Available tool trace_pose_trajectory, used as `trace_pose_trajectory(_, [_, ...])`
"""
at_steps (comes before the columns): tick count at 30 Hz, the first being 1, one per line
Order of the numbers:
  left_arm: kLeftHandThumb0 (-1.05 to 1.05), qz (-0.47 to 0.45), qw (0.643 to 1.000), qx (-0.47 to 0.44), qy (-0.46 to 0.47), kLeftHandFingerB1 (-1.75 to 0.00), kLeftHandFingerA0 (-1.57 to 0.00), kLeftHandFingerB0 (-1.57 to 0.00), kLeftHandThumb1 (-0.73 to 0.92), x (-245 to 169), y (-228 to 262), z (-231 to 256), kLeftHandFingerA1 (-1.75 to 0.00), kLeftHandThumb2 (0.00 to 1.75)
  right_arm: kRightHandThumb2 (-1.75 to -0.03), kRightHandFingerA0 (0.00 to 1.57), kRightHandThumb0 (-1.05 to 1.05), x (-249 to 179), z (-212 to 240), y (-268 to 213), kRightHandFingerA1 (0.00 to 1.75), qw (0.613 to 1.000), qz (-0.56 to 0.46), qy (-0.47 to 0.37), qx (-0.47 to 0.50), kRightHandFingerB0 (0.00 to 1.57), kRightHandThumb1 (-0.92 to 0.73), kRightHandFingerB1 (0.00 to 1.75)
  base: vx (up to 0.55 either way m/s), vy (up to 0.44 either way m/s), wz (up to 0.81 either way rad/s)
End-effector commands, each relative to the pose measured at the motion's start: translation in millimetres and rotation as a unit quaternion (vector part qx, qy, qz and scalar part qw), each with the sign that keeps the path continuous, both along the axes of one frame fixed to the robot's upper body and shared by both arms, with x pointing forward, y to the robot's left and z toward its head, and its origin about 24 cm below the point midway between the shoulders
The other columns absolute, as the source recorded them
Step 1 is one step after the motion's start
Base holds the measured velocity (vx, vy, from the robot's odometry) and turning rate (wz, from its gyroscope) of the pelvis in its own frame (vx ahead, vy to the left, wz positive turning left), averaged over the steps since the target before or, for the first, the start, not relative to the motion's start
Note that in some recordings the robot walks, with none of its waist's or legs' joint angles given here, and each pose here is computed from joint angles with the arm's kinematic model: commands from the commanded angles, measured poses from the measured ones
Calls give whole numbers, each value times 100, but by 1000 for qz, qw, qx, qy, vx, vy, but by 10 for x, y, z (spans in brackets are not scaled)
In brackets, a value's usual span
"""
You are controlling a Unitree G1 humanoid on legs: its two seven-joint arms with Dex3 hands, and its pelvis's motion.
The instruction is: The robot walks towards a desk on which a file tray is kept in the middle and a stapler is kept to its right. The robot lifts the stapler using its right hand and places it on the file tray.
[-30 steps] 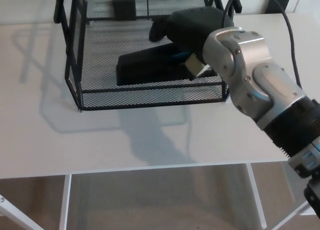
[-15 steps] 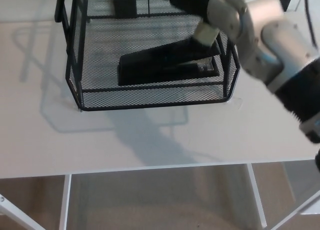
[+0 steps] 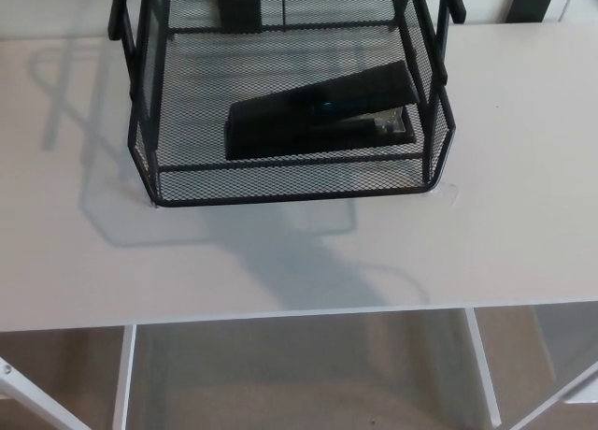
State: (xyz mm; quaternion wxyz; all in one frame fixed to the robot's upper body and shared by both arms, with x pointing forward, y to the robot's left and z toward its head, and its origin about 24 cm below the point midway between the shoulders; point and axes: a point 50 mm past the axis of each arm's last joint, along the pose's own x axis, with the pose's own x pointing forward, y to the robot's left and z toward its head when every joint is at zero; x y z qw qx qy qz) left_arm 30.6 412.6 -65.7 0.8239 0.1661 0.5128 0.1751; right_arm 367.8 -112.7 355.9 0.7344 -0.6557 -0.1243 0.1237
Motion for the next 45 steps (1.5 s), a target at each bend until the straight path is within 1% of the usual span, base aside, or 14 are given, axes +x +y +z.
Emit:
trace_pose_trajectory(1, [-59, -7, 1000, 19, -5, -38, -63, -44, 73, 40, 74, 64, -45, 62, -102, 0, -105, -444, 519, -697, 7, 997, 1, 1, 78, 0, -69, 7, 0, 0, 0])
trace_pose_trajectory(14, [-60, -5, 999, 19, -31, -38, -61, -42, 74, 120, 124, 149, -45, 62, -101, 0, -99, -1589, 145, -2643, 9, 955, -198, -39, 216, 0, -72, 1, 0, 0, 0])
trace_pose_trajectory(15, [-61, -8, 999, 21, -32, -38, -61, -41, 74, 115, 127, 155, -45, 63, -65, 69, -84, -1672, -1, -2802, 108, 943, -246, -48, 220, 0, -83, 10, 0, 0, 0])
trace_pose_trajectory(17, [-60, -10, 999, 21, -35, -39, -62, -42, 74, 123, 129, 163, -45, 62, -99, 57, -82, -1812, -215, -3005, 87, 915, -298, -33, 270, 0, -65, 16, 0, 0, 0])
trace_pose_trajectory(18, [-60, -8, 999, 20, -34, -38, -61, -42, 73, 135, 131, 164, -45, 63, -100, 0, -81, -1902, -424, -3135, 17, 903, -317, -31, 289, 0, -64, 15, 0, 0, 0])
trace_pose_trajectory(21, [-60, -4, 999, 18, -38, -38, -61, -42, 73, 138, 134, 165, -45, 62, -101, 0, -89, -2076, -956, -3375, 6, 883, -359, -40, 299, 0, -68, 10, 0, 0, 0])
trace_pose_trajectory(23, [-55, 4, 999, 17, -40, -50, -57, -29, 57, 81, 138, 174, -63, 99, -101, 28, -98, -2182, -1476, -3534, 53, 843, -419, -27, 336, 1, -69, 21, 0, 0, 0])
trace_pose_trajectory(26, [-58, 7, 999, 19, -37, -40, -62, -44, 73, 62, 147, 176, -46, 62, -105, 6, -105, -2334, -1998, -3694, 29, 806, -473, 16, 355, 1, -69, 25, 0, 0, 0])
trace_pose_trajectory(27, [-57, 11, 999, 18, -38, -40, -61, -42, 74, 65, 155, 175, -46, 62, -64, 4, -96, -2393, -2187, -3712, 52, 791, -489, 27, 368, 3, -77, 39, 0, 0, 0])
trace_pose_trajectory(30, [-57, 9, 999, 18, -45, -40, -61, -43, 75, 115, 153, 185, -46, 62, -100, 82, -99, -2522, -2660, -3721, 95, 751, -526, 38, 398, 5, -59, 50, 0, 0, 0])
trace_pose_trajectory(34, [-57, 17, 998, 19, -58, -39, -62, -42, 74, 186, 165, 201, -46, 62, -97, 18, -96, -2573, -3094, -3635, 67, 686, -568, 50, 452, 5, -59, 52, 0, 0, 0])
trace_pose_trajectory(40, [-59, 17, 998, 18, -55, -39, -61, -43, 72, 219, 137, 163, -46, 61, -95, 42, -98, -2638, -3538, -3439, 82, 600, -587, 43, 542, 5, -57, 58, 0, 0, 0])
trace_pose_trajectory(41, [-58, 14, 998, 18, -53, -39, -60, -42, 73, 214, 147, 175, -45, 61, -61, 28, -89, -2645, -3607, -3399, 78, 600, -600, 49, 527, 8, -69, 55, 0, 0, 0])
trace_pose_trajectory(45, [-57, 23, 998, 17, -55, -39, -61, -42, 73, 194, 163, 186, -45, 61, -96, 42, -96, -2631, -3796, -3252, 76, 599, -597, 63, 530, 8, -57, 55, 0, 0, 0])
